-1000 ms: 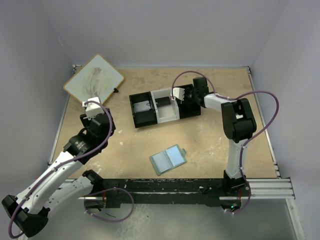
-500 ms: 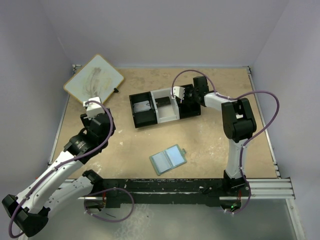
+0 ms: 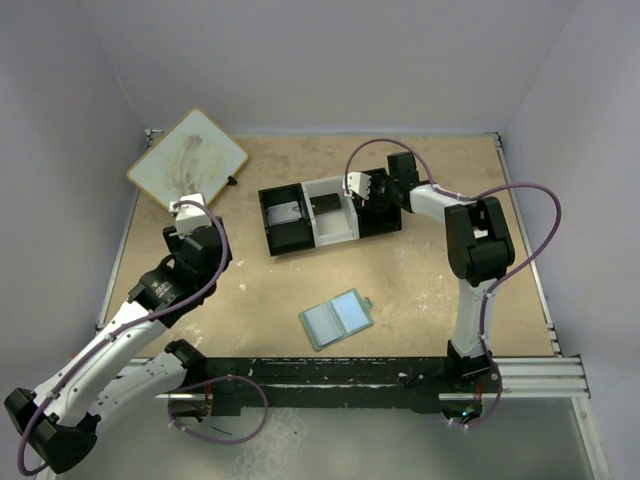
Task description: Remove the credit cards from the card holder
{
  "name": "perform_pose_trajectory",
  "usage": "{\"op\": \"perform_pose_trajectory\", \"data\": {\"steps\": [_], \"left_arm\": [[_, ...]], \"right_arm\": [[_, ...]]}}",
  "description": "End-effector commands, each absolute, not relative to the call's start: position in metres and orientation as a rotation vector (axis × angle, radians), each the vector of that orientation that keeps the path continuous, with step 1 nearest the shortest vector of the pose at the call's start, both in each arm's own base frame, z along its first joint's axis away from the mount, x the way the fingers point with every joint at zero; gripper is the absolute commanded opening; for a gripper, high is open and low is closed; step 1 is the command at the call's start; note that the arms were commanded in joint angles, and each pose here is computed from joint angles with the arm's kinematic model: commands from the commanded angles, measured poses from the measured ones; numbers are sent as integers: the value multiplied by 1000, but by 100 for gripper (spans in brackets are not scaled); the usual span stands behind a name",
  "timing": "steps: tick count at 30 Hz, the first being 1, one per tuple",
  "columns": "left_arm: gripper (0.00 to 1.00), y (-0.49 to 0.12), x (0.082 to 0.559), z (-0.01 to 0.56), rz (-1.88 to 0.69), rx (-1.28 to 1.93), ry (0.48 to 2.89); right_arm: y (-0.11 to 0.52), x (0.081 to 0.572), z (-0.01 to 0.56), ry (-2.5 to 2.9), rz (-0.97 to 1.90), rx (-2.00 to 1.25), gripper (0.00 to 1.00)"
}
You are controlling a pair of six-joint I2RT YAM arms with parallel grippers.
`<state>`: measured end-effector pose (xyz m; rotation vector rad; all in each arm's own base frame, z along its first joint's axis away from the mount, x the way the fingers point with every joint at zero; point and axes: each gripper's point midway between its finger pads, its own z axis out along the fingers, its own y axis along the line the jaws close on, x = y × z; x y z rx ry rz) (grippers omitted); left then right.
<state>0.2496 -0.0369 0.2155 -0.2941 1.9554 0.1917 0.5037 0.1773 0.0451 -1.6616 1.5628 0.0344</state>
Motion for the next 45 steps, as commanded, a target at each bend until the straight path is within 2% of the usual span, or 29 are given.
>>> {"op": "perform_pose_trajectory", "data": {"steps": [1, 8, 14, 17, 19, 21, 22, 23, 24, 29, 33, 39, 45], "left_arm": [[62, -39, 256, 225, 183, -283, 1932], [62, -40, 255, 225, 172, -286, 1930], [63, -43, 255, 224, 153, -278, 1935], [63, -43, 255, 225, 150, -277, 1935], [63, -43, 254, 224, 151, -278, 1936], [64, -42, 254, 224, 150, -281, 1936], [65, -42, 254, 224, 150, -283, 1936], [65, -42, 253, 225, 148, -283, 1934], [66, -41, 253, 226, 146, -285, 1929], [69, -38, 250, 231, 127, -309, 1901], [70, -35, 249, 234, 131, -324, 1889], [70, -29, 247, 236, 161, -352, 1879], [70, -22, 246, 239, 194, -378, 1861]], "right_arm": [[176, 496, 59, 1606, 74, -1636, 54], [178, 498, 88, 1572, 65, -1587, 55], [177, 497, 150, 1478, -11, -1426, 56], [170, 494, 183, 1476, -38, -1274, 56], [171, 490, 213, 1506, 50, -1030, 58], [173, 474, 232, 1530, 156, -905, 67], [174, 466, 243, 1512, 192, -833, 87], [176, 453, 253, 1494, 261, -762, 98], [177, 440, 259, 1483, 318, -688, 100], [171, 376, 258, 1549, 565, -415, 100], [151, 349, 249, 1699, 658, -99, 100], [199, 288, 216, 1769, 1039, -220, 99], [230, 256, 164, 2040, 735, -133, 92]]}}
